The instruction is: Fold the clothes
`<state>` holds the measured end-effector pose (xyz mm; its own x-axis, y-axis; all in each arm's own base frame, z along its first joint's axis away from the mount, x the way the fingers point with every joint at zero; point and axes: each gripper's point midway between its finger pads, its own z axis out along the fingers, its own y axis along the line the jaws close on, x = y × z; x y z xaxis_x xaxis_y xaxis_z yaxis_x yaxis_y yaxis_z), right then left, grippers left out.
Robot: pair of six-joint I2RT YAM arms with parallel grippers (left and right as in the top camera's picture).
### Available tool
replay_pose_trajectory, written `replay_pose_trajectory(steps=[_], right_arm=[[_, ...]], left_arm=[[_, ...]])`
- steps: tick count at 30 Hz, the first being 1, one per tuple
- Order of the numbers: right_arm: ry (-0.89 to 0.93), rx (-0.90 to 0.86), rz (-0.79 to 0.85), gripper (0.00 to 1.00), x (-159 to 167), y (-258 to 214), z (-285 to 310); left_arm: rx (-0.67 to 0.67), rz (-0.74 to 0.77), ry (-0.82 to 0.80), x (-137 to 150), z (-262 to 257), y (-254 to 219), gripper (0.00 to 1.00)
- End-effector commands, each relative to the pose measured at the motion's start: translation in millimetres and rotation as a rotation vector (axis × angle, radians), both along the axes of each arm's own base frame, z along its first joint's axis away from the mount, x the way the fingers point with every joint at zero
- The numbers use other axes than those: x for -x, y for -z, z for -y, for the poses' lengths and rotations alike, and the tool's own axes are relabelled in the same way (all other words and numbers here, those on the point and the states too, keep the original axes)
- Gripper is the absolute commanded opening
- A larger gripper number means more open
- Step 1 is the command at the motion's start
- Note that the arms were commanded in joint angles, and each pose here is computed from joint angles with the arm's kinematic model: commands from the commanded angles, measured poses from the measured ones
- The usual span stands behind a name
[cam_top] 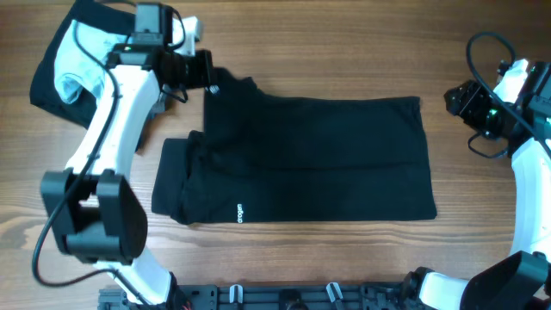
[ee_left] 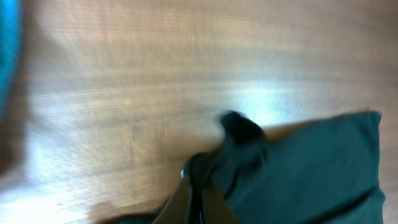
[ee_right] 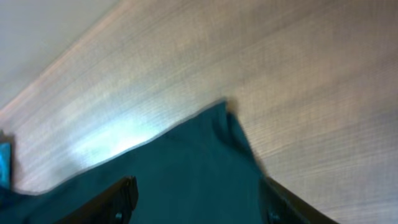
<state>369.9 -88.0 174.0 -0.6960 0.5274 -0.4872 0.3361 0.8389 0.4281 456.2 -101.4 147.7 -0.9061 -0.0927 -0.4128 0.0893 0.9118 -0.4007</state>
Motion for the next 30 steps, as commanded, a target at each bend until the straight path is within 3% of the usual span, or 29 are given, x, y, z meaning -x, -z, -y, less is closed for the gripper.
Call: replay_pose_trajectory(steps=[1,5,9,17,19,22,23,25,28,30], right_arm=[[-0.031,0.07,0.064,0.64,-29,6,13],[-0.075,0.091,0.037,0.6,-51,46,22],[-0.123,0.037,-0.112,0.54,-49,119,17],[-0.306,0.014,-0.085,0.53,-87,190,-48],[-0.223,0.067,-0.123,0.53,-93,206,-46],[-0.243,0.071,-0.12,0.51,-98,220,-59],[-0.239,0.083,-0.128,0.46,-98,222,-58],[-0.2,0.097,-0.141,0.24,-97,222,-50],[-0.133,0.057,-0.124,0.04,-101,209,-41],[-0.151,0.025,-0.054,0.04,-109,181,-41]], left_arm=[[-0.058,0.087,-0.039,-13,-12,-19,0.04],[-0.114,0.176,-0.081,-32,-23,-28,0.04],[-0.109,0.24,-0.086,-44,-22,-38,0.04],[-0.112,0.238,-0.047,-40,-7,-36,0.04],[-0.136,0.248,0.007,-37,3,-35,0.04],[-0.186,0.223,0.003,-31,5,-29,0.04],[-0.199,0.208,-0.003,-28,2,-26,0.04],[-0.213,0.199,-0.01,-27,-1,-25,0.04],[-0.251,0.204,-0.036,-29,-8,-24,0.04],[-0.275,0.21,-0.052,-31,-13,-25,0.04]])
